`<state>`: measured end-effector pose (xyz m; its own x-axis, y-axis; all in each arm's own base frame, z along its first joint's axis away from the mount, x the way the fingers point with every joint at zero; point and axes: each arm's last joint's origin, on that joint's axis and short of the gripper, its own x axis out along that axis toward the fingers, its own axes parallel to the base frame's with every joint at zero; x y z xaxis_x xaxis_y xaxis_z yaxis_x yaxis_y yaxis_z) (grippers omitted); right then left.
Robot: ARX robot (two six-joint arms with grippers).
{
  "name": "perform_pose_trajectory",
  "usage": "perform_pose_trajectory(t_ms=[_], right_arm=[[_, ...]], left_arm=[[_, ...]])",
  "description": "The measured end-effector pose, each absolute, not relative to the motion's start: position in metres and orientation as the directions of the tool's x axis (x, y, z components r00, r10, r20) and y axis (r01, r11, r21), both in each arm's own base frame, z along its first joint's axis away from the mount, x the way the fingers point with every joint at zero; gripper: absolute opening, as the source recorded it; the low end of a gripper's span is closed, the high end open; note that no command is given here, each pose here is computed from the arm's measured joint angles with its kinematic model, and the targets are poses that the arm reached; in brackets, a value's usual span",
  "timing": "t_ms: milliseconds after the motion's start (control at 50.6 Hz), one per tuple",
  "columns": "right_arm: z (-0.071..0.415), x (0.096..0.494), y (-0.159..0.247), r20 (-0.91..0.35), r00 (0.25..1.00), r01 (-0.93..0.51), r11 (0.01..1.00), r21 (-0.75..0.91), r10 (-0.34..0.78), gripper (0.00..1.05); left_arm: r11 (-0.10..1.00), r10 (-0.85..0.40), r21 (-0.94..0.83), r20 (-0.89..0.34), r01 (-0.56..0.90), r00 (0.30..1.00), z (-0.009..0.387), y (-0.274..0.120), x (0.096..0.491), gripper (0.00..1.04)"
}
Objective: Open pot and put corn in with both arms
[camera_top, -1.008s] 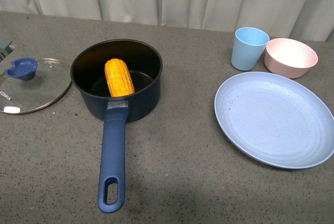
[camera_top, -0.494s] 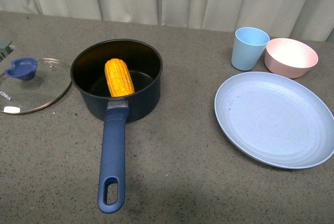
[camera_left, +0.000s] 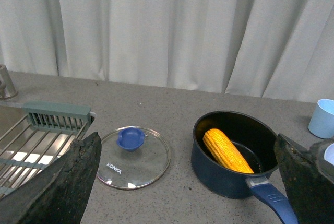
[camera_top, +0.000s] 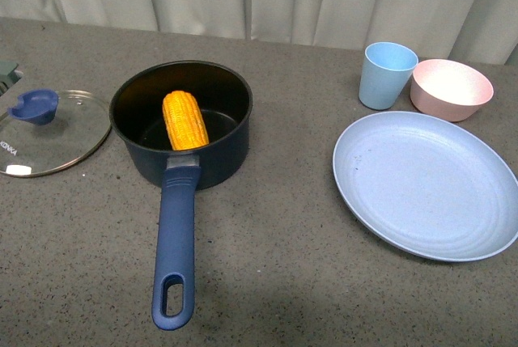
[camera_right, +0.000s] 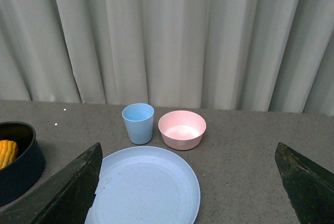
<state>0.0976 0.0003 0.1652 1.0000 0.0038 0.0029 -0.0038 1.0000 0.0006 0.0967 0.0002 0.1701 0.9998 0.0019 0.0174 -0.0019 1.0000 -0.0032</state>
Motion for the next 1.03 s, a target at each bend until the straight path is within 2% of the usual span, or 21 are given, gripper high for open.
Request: perform_pose_trajectory(t_ms=[59,1027], right_arm=[[0.1652,0.0976,0.0003,0.003,1.000,-0.004,1.000,0.000,0.004,0.95],[0.1652,0.0976,0.0003,0.003,1.000,-0.004,1.000,0.000,0.004,0.95]], left_arm=[[1.000,0.002,-0.003,0.017,-0.002,1.000,0.1701,0.0002,0.0967,0.98],[1.000,0.002,-0.003,0.017,-0.002,1.000,0.1701,0.0002,0.0967,0.98]])
